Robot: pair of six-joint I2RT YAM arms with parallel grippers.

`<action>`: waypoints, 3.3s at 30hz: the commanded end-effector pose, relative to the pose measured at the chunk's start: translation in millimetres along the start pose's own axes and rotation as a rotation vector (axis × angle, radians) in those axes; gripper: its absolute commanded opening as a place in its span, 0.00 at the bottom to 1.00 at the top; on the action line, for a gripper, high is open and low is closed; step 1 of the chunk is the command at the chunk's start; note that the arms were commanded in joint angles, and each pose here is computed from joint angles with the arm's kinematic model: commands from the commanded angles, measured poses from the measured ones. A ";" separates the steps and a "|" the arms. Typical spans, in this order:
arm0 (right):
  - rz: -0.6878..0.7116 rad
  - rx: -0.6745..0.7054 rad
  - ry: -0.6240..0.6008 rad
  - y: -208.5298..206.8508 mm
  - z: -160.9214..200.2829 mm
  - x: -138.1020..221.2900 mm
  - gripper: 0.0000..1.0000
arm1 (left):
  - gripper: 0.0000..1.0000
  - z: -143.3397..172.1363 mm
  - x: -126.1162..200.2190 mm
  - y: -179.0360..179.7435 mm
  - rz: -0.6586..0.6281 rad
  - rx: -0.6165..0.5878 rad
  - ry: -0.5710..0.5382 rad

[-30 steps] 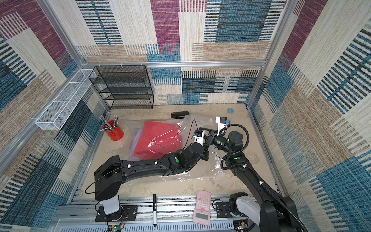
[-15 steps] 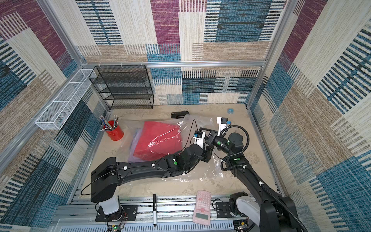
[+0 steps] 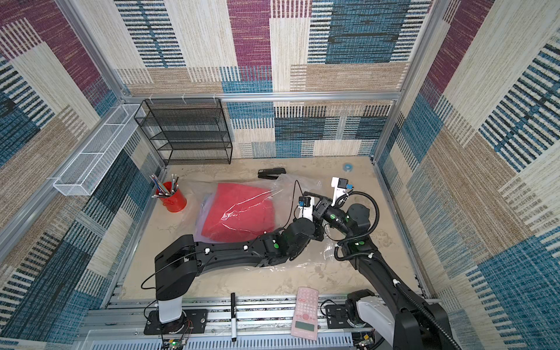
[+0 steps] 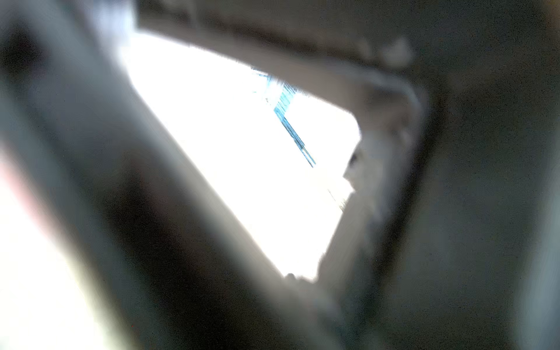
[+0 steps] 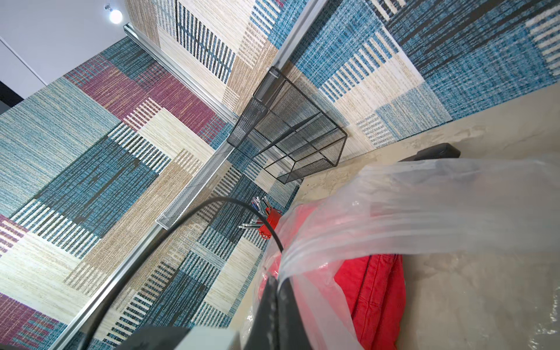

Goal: Take the trousers out of the vacuum bag
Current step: Open the vacuum bag at the center of the board.

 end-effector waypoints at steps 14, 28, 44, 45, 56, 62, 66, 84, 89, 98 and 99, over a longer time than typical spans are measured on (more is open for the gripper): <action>0.081 0.126 0.045 3.8 -0.5 2.4 0.05 | 0.00 4.7 37.8 28.1 0.005 -0.123 -0.038; -0.146 0.116 0.366 22.2 30.7 -10.1 0.02 | 0.75 -0.7 87.2 29.0 0.293 -0.099 0.035; -0.077 0.160 0.208 39.1 40.6 -26.6 0.01 | 0.76 -3.8 70.8 49.5 0.048 0.223 0.077; -0.072 0.158 0.197 38.9 41.9 -27.7 0.01 | 0.75 -4.3 71.4 51.7 0.034 0.234 0.070; -0.099 0.074 0.109 41.0 48.7 -21.9 0.00 | 0.75 -18.4 71.2 49.2 -0.038 0.217 -0.060; -0.092 0.098 0.104 47.1 45.6 -19.0 0.00 | 0.75 -6.8 68.4 29.7 0.102 0.180 -0.057; -0.017 0.192 0.121 42.9 42.3 -14.8 0.00 | 0.73 -11.3 94.4 43.8 0.121 0.136 -0.096; 0.118 0.423 0.316 -14.6 104.3 16.6 0.00 | 0.74 -99.5 117.8 92.9 0.227 0.016 0.207; 0.198 0.459 0.323 -31.1 107.8 20.6 0.00 | 0.70 -77.4 76.0 89.2 0.273 -0.018 0.459; 0.227 0.464 0.322 -38.7 110.1 21.1 0.00 | 0.75 -31.3 41.8 100.9 0.191 -0.130 0.708; 0.226 0.464 0.325 -39.0 110.9 21.1 0.00 | 0.75 -27.9 38.7 99.4 0.198 -0.126 0.716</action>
Point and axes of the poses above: each gripper's point midway between its finger pads, its own x axis back along the fingers, its own y axis along the line the jaws close on, z = x × y, the point moved 4 cm from there along x, back along the fingers, and after that the axes turned 12 degrees about -x, right-handed, at the moved point
